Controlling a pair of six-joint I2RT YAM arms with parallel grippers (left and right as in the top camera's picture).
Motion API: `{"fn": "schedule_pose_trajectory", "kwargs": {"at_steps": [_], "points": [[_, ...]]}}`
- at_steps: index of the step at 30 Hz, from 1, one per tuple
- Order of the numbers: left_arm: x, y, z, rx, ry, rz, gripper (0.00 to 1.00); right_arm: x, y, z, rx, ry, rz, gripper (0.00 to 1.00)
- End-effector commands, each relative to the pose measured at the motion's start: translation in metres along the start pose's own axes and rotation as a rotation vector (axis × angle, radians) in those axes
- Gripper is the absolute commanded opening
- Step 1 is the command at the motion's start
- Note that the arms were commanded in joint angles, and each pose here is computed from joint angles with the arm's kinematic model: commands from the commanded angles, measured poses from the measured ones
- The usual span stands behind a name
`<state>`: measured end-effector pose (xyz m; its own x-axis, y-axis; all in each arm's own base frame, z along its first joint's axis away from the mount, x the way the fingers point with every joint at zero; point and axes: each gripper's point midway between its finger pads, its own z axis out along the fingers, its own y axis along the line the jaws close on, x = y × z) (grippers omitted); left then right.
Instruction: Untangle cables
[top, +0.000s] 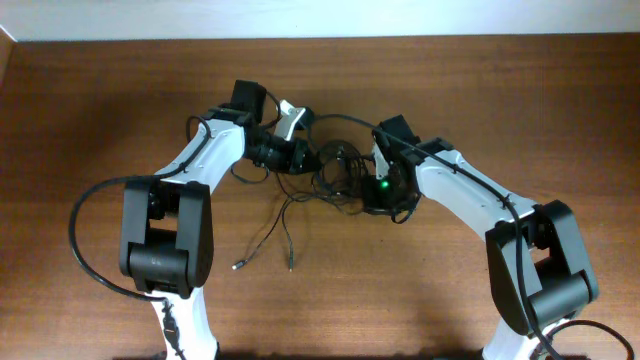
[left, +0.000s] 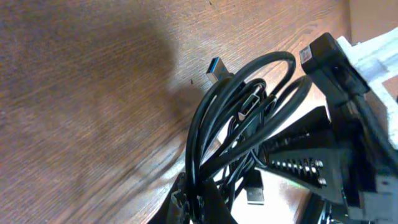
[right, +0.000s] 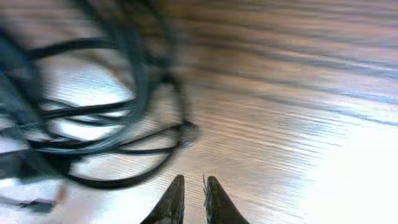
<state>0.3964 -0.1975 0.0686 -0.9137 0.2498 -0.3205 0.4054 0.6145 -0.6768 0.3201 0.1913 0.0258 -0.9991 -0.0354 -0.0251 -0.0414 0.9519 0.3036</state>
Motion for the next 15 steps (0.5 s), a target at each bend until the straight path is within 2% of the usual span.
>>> {"fn": "schedule_pose_trajectory", "kwargs": {"at_steps": [1, 3, 5, 7, 9, 10, 15], "points": [[-0.005, -0.011, -0.008, 0.017, -0.023, 0.009, 0.0, -0.009, -0.019, -0.008, 0.085, -0.026, 0.042, 0.13], [-0.005, -0.011, -0.008, 0.017, -0.024, 0.011, 0.0, -0.024, -0.004, -0.045, 0.044, -0.04, 0.035, 0.13], [-0.005, -0.011, -0.008, 0.017, -0.025, 0.011, 0.0, -0.035, 0.03, -0.066, -0.052, -0.072, -0.067, 0.14], [-0.005, -0.011, -0.008, 0.017, -0.025, 0.011, 0.0, -0.039, 0.042, -0.061, -0.064, -0.096, -0.101, 0.15], [-0.005, -0.011, -0.008, 0.017, -0.025, -0.004, 0.0, -0.037, 0.047, -0.049, -0.059, -0.091, -0.123, 0.19], [-0.005, -0.011, -0.008, 0.017, -0.025, -0.004, 0.0, -0.037, 0.041, -0.035, -0.001, -0.09, -0.106, 0.2], [-0.005, -0.011, -0.008, 0.017, -0.025, -0.004, 0.0, -0.051, 0.046, -0.011, 0.027, -0.133, -0.123, 0.19]]}}
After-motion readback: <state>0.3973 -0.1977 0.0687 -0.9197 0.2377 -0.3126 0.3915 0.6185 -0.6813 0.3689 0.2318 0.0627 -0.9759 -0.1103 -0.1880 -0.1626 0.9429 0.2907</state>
